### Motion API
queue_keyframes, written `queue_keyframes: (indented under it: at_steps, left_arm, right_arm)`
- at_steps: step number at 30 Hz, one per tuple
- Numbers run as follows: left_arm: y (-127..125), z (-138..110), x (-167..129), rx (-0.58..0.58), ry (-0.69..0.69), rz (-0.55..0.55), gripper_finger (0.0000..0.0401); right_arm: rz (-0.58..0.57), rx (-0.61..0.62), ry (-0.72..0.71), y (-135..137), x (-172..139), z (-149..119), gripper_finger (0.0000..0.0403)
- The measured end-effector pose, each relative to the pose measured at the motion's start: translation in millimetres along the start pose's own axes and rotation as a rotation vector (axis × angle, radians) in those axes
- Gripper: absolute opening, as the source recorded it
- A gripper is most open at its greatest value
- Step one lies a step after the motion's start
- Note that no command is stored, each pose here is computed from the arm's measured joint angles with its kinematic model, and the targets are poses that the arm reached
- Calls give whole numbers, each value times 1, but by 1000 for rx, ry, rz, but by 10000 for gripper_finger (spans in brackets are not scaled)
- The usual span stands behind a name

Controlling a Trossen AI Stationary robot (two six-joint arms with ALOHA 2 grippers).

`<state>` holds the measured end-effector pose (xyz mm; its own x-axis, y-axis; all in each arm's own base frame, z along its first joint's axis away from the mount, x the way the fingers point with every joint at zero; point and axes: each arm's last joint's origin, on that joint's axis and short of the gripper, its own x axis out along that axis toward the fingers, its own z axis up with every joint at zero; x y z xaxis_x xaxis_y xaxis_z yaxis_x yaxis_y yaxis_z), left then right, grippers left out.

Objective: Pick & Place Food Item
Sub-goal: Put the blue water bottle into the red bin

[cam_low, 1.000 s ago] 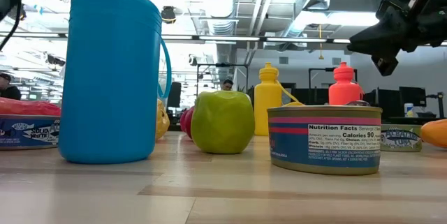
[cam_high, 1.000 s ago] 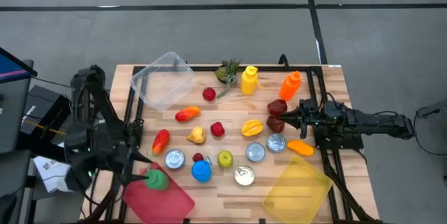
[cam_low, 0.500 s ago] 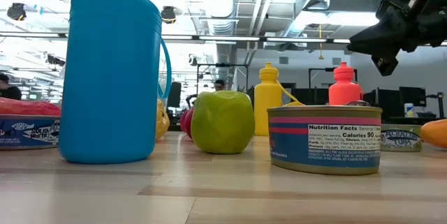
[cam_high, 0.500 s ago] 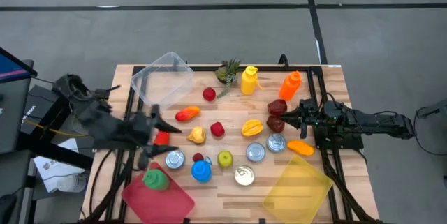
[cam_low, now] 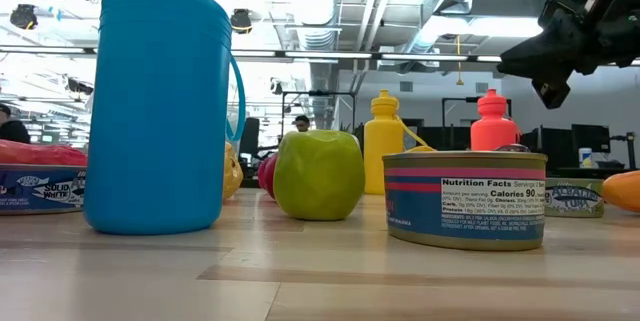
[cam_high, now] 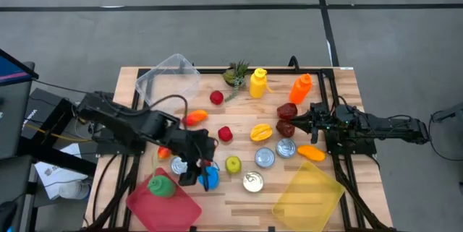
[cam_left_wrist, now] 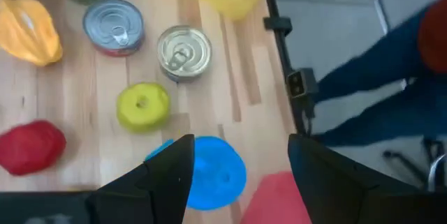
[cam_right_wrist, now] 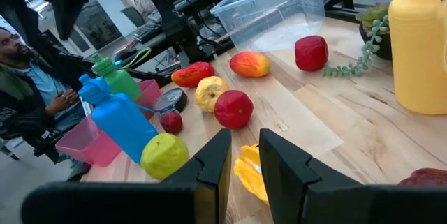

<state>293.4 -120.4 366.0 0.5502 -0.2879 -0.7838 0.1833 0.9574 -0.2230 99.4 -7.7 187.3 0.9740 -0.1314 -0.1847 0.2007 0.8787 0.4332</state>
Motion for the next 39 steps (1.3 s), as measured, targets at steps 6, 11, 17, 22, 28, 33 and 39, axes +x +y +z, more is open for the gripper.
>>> queue_keyframes:
  at_steps: [6,11,17,22,28,33,39]
  left_arm:
    - [-13,-4,15,105,43,-9,225]
    - [-13,-11,22,117,52,70,225]
    - [-13,-18,34,121,74,65,225]
    - [-14,-26,41,114,104,57,225]
    - [-12,-32,47,109,123,70,221]
    - [-11,-34,49,115,134,73,200]
    - [-10,-34,49,119,135,75,158]
  right_arm:
    - [0,0,0,0,0,0,69]
    - [1,0,1,0,0,0,69]
    - [0,0,1,0,0,0,69]
    - [0,0,0,0,0,0,69]
    - [0,0,0,0,0,0,69]
    - [0,0,0,0,0,0,69]
    - [0,0,0,0,0,0,69]
